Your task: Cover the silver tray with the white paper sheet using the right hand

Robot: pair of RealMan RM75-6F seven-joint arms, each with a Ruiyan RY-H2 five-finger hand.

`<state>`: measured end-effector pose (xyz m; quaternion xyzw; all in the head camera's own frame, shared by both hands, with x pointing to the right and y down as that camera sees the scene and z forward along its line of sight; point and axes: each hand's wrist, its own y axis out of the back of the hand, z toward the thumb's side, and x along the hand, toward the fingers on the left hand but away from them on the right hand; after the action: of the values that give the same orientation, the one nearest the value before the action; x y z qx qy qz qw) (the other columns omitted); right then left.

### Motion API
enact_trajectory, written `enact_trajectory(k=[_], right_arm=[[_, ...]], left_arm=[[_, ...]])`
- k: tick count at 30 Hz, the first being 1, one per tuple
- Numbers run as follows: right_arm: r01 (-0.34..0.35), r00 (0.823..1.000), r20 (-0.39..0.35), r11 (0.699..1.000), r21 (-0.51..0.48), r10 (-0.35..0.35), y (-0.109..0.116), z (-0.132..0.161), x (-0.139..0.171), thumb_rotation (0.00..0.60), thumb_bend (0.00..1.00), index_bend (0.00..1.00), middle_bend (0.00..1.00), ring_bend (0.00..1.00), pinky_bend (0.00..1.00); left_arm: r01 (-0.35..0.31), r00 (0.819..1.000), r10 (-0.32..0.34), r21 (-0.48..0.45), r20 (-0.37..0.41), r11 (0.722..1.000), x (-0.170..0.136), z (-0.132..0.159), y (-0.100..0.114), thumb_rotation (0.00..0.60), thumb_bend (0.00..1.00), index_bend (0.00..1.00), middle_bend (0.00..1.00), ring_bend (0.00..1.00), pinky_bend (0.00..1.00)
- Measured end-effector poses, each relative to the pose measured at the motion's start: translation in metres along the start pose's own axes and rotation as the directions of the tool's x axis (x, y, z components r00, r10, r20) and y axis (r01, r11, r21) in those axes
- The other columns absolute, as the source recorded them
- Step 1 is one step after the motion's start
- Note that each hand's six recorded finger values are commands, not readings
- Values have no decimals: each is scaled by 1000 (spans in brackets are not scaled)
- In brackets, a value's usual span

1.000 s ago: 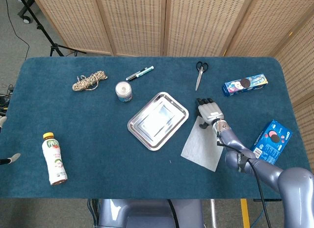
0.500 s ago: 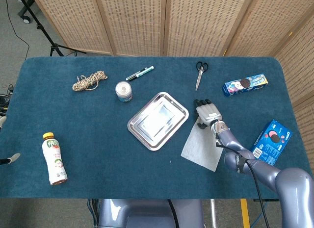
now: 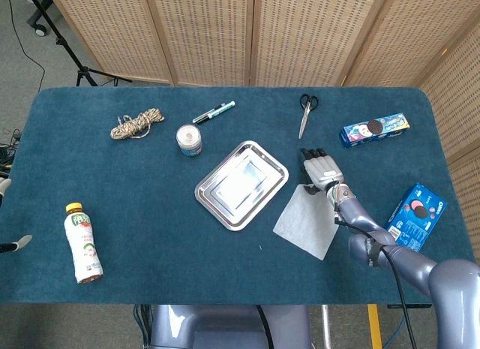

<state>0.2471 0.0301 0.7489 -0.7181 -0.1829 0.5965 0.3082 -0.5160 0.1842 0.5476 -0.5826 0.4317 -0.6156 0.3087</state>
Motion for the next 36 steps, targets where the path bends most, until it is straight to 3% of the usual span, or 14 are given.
enact_trajectory(k=[7, 14, 19, 28, 36], right_arm=[[39, 998, -45, 999, -33, -41, 19, 11, 11, 600, 543, 655, 0, 0, 0], [89, 986, -129, 990, -107, -103, 51, 44, 26, 600, 562, 656, 0, 0, 0], [113, 981, -136, 981, -160, -136, 68, 60, 25, 600, 569, 655, 0, 0, 0], [138, 984, -86, 970, -201, -158, 78, 94, 2, 600, 620, 655, 0, 0, 0], [174, 985, 51, 928, -329, -166, 72, 121, -35, 600, 672, 656, 0, 0, 0]], left_arm=[[0, 1000, 0, -4, 7, 1000, -1, 1, 1, 600, 0, 0, 0, 0, 0], [-6, 1000, 6, -12, 19, 1000, -4, 1, 3, 600, 0, 0, 0, 0, 0], [-3, 1000, 3, -15, 25, 1000, -5, 2, 3, 600, 0, 0, 0, 0, 0], [-3, 1000, 4, -32, 24, 999, -5, -2, 6, 600, 0, 0, 0, 0, 0], [32, 999, -31, -44, 19, 999, 0, -7, 2, 600, 0, 0, 0, 0, 0]])
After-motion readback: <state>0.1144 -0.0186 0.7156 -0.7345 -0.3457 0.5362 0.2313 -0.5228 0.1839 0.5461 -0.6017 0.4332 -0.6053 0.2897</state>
